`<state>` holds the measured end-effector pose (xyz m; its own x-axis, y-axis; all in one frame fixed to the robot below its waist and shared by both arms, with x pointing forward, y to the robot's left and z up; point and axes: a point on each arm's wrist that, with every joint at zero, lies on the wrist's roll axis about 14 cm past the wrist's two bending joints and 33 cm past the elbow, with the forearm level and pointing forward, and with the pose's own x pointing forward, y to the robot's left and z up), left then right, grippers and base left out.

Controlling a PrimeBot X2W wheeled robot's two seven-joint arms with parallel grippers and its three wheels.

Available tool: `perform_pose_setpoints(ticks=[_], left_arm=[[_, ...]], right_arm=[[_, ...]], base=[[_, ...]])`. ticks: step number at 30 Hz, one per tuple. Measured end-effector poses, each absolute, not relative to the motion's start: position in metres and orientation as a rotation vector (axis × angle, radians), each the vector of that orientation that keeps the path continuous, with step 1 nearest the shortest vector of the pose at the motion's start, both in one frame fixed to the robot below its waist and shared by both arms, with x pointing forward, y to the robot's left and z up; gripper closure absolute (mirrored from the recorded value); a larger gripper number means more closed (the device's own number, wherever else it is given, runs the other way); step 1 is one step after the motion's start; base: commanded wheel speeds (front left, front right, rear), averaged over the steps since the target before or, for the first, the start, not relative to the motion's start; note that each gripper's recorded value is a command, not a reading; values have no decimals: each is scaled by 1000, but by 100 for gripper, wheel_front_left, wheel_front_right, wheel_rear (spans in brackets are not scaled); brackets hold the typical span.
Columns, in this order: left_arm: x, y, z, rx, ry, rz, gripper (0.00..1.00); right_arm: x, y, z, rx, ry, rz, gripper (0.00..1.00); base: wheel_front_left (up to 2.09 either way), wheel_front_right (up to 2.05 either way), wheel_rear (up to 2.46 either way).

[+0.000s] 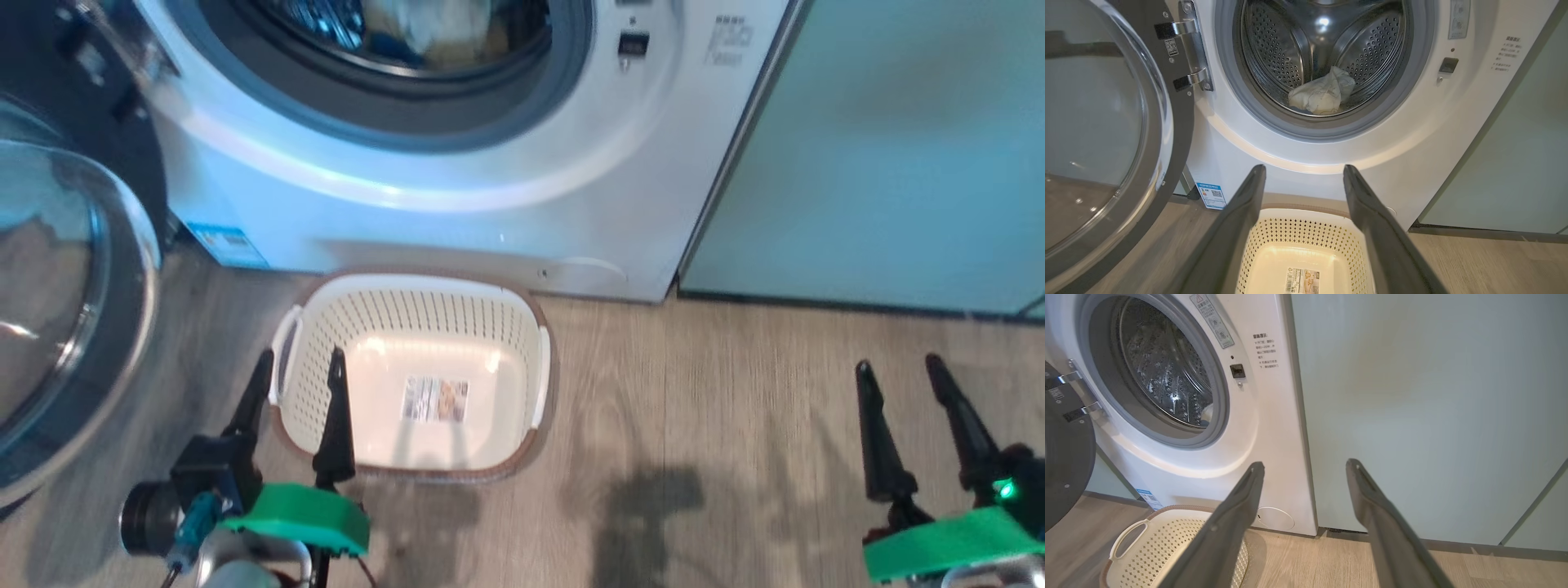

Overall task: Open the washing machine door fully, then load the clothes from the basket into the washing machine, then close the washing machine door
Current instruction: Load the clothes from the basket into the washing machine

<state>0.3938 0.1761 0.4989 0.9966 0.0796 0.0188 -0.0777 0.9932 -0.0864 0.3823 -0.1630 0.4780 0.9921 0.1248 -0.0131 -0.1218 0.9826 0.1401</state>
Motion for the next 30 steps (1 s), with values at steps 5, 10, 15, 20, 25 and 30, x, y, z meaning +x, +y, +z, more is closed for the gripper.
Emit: perform_pose_setpoints(ticks=[5,10,15,20,25,30], left_arm=[[377,176,506,-105,-38,62,0],[360,175,508,-107,-40,42,0],[356,170,512,-106,-53,18,0],[355,160,517,-110,-67,-17,0],[351,157,514,-106,-56,-31,0],[351,158,514,-107,-55,-30,0]], right_arm=[[367,-158,489,130,8,143,0],[347,-165,501,130,-21,118,0],[332,-170,502,128,-18,98,0],[321,-176,509,136,-43,69,0],[314,-179,509,138,-42,56,0],[314,-179,510,138,-42,56,0]], base=[[0,0,0],[0,0,0],[0,0,0],[0,0,0],[0,0,0],[0,0,0]])
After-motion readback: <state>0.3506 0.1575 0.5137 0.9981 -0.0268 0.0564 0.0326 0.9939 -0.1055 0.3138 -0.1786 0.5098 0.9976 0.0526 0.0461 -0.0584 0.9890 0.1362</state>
